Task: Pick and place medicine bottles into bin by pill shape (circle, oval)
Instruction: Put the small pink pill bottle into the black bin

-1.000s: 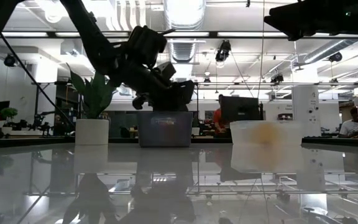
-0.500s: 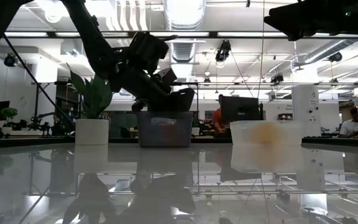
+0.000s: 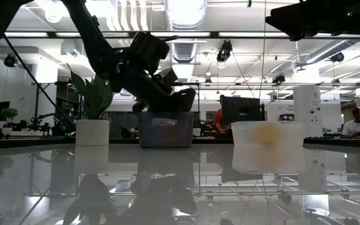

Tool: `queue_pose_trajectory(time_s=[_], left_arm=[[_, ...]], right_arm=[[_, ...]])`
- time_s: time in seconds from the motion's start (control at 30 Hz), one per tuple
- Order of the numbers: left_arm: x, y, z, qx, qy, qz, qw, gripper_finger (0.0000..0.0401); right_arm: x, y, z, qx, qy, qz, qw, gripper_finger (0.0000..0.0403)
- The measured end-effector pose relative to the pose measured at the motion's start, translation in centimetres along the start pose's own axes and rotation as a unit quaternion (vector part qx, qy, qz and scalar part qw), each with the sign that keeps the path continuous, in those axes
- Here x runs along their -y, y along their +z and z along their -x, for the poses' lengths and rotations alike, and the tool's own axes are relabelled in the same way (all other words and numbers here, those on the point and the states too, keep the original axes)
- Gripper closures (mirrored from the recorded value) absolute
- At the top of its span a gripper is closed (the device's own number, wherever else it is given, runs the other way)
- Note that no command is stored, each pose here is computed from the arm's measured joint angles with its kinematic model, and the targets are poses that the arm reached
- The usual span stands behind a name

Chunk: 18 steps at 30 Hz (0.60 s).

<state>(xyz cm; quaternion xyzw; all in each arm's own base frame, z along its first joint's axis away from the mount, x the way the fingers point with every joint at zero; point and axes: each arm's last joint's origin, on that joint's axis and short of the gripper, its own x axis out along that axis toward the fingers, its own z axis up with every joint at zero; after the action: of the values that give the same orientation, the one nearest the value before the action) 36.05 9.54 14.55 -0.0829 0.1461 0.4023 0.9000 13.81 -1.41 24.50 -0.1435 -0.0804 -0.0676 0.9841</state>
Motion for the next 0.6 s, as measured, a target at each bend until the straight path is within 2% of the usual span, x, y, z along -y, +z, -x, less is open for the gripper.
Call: queue_pose_trajectory(time_s=[0.33,0.6], left_arm=[[0.0,0.2,0.1,0.002,-0.001,0.01,1.0,0.0248],[1.2,2.3,2.3,0.034,-0.03,-0.013,0.999,0.0248]], right_arm=[[0.0,0.0,0.0,0.0,0.0,0.001,1.0,0.017],[0.0,0.0,0.0,-0.002,0.0,0.001,1.0,0.017]])
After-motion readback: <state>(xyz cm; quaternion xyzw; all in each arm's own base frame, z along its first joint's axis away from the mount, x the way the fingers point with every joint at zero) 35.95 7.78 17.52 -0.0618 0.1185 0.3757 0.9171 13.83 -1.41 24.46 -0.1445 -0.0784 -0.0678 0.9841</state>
